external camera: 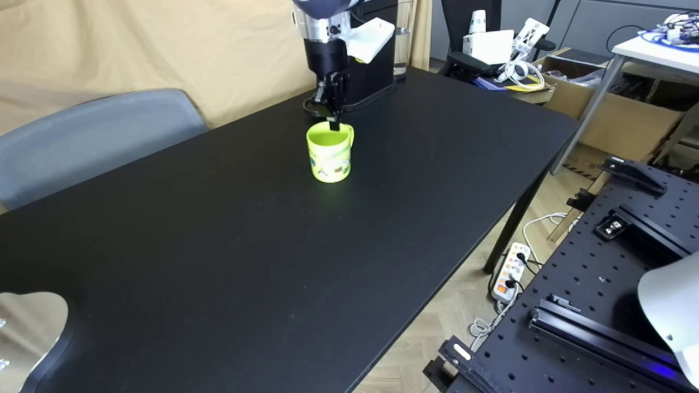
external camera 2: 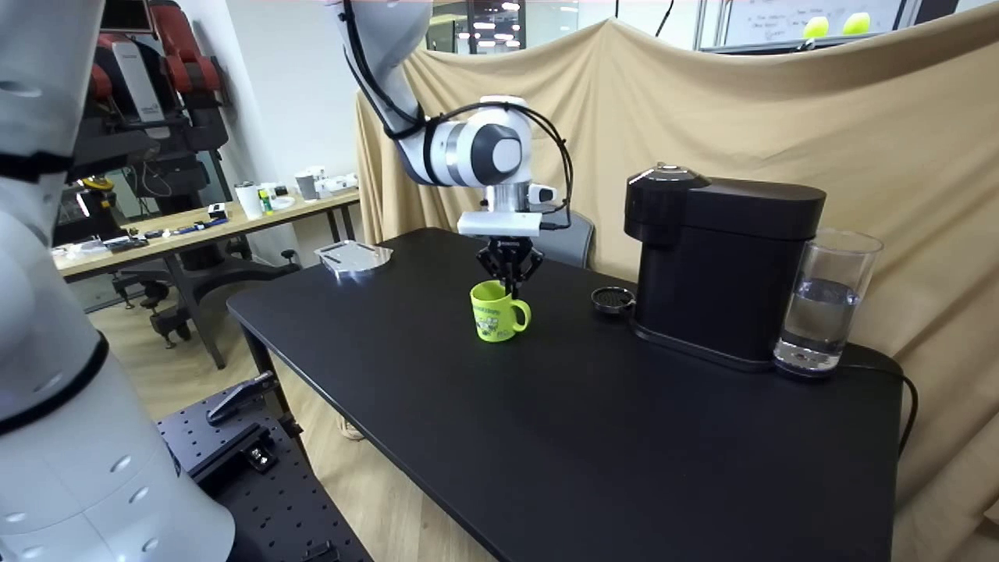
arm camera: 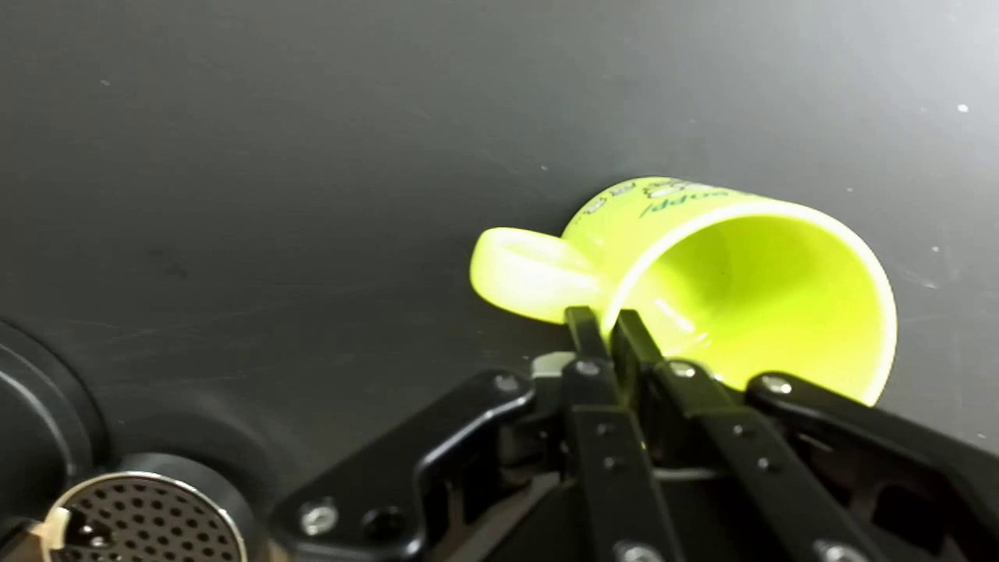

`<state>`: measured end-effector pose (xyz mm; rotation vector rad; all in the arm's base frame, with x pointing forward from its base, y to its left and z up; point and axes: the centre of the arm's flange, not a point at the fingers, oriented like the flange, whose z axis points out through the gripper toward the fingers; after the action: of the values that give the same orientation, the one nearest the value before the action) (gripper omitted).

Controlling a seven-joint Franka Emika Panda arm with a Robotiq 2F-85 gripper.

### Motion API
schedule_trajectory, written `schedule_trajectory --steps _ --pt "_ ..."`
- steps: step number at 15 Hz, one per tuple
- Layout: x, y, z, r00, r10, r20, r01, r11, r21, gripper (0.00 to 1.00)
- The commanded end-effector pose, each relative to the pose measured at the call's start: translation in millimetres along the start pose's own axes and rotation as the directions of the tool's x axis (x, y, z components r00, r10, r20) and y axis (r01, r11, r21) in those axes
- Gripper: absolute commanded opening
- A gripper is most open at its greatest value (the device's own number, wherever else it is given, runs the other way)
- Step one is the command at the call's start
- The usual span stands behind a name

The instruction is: Move the mug to the left

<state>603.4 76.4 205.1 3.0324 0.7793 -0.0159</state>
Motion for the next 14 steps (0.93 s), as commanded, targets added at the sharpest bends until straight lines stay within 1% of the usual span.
schedule_trajectory --steps 1,3,5,6,7,11,14 --pt "9.3 -27.4 -4.1 0.999 -0.02 -0.042 0.024 0.996 0.091 0.02" --pt "13.9 -43.0 -1.5 0.999 -0.033 -0.043 0.038 0.992 0.124 0.02" --pt "16.1 -49.7 -0.8 0.999 -0.016 -0.027 0.02 0.99 0.141 0.02" --pt "16.0 -50.2 -1.1 1.0 -0.011 -0.017 0.013 0.989 0.144 0.34" --pt "15.7 -49.4 -1.3 1.0 0.002 -0.01 -0.001 0.99 0.138 0.35" --pt "10.5 -40.5 -7.7 1.0 0.025 0.002 -0.025 0.993 0.118 0.61" --pt "3.5 -36.5 -24.1 1.0 0.019 -0.002 -0.019 0.996 0.084 0.81"
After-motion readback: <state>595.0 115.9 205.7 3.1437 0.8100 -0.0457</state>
